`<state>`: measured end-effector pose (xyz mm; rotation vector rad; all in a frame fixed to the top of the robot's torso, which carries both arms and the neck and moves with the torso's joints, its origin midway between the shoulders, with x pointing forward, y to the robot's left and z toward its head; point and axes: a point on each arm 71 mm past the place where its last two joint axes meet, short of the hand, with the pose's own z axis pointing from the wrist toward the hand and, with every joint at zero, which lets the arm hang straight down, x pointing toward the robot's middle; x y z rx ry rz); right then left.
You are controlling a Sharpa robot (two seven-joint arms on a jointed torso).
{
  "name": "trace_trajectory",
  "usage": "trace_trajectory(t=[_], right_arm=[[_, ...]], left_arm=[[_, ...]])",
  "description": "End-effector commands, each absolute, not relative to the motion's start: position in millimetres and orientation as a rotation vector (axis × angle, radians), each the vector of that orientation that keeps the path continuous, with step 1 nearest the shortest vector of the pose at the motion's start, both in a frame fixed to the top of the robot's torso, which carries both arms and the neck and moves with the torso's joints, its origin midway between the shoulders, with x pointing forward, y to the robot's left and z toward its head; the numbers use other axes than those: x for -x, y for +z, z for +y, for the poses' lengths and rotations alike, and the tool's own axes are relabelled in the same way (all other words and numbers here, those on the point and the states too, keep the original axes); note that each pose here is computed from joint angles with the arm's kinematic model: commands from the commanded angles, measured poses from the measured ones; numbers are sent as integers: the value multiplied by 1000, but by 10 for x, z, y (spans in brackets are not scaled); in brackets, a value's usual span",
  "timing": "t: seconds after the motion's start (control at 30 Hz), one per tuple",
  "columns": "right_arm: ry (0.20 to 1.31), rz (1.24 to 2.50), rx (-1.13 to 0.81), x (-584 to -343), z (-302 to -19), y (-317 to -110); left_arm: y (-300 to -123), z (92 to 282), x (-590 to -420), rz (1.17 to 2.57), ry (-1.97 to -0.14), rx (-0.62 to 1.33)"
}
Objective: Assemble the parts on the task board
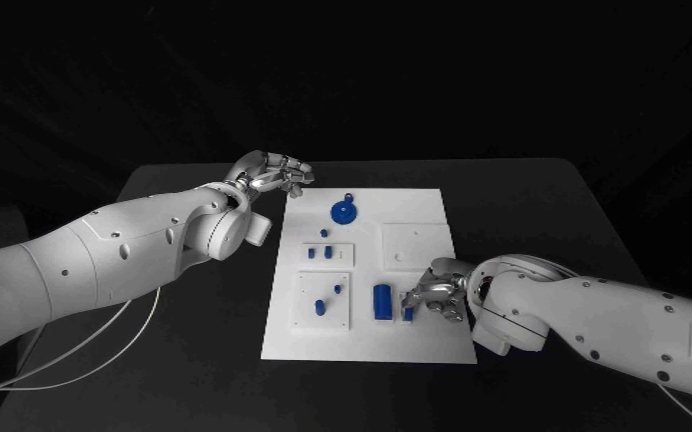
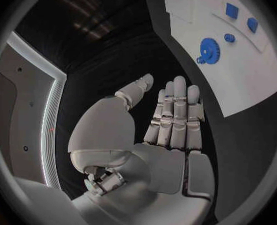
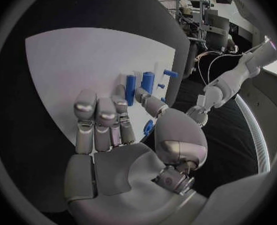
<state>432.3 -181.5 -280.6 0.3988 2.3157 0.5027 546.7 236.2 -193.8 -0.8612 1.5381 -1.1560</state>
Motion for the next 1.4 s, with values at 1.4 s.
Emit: trace_trajectory(t=[1.4], right_arm=[[809,1985,-500,-4730,-2208,-2313]], left_arm=[[-1943,2342,-5485,1530,-1208,932]])
